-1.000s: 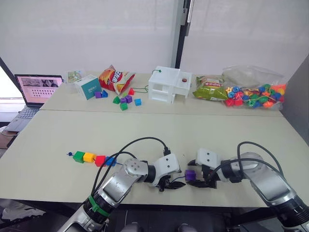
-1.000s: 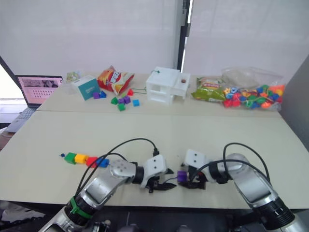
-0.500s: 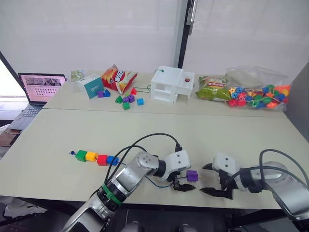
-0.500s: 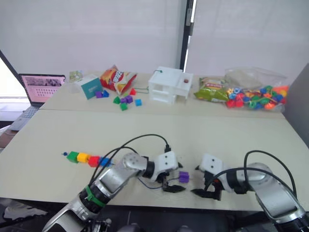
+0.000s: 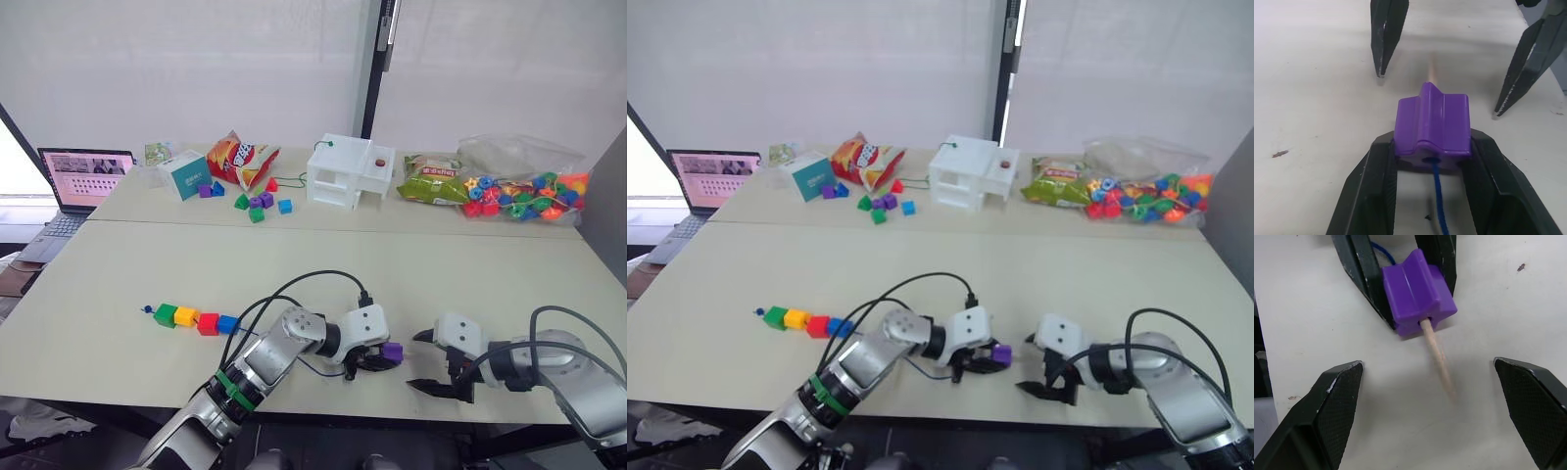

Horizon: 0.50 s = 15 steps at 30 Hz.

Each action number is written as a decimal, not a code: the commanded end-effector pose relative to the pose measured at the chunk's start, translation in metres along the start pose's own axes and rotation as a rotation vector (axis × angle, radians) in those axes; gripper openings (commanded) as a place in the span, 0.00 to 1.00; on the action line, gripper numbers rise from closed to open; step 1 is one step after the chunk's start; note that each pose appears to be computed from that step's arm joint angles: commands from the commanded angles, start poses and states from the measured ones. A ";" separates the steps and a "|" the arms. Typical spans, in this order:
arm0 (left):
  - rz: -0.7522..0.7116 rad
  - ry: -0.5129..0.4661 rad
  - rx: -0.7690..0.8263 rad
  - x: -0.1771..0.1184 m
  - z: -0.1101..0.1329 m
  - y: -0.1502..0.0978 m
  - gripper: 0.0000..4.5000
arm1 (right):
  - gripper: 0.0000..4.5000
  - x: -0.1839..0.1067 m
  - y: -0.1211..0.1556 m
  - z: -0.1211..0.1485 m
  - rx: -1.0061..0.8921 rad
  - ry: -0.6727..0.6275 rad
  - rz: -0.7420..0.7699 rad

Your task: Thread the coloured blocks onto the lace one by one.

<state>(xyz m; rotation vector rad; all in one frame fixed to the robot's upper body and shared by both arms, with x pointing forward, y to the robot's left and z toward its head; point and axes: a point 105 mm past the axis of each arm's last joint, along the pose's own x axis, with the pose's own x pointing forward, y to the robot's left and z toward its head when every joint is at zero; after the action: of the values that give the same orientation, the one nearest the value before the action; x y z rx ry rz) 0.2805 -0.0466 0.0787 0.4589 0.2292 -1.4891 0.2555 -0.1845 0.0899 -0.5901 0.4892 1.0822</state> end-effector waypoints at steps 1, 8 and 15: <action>-0.017 -0.014 0.015 0.000 0.005 -0.003 0.30 | 0.89 0.002 -0.006 0.006 -0.039 -0.019 -0.011; -0.025 -0.002 0.022 -0.002 0.003 -0.005 0.30 | 0.37 0.003 -0.011 0.001 -0.066 -0.010 -0.016; -0.003 0.021 0.018 -0.012 -0.004 0.000 0.30 | 0.00 -0.002 -0.013 -0.005 -0.088 0.012 -0.017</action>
<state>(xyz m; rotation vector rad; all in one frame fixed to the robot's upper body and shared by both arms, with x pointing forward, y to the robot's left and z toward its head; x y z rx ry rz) 0.2845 -0.0347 0.0791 0.4866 0.2369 -1.4727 0.2613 -0.1828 0.0866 -0.6391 0.4392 1.1356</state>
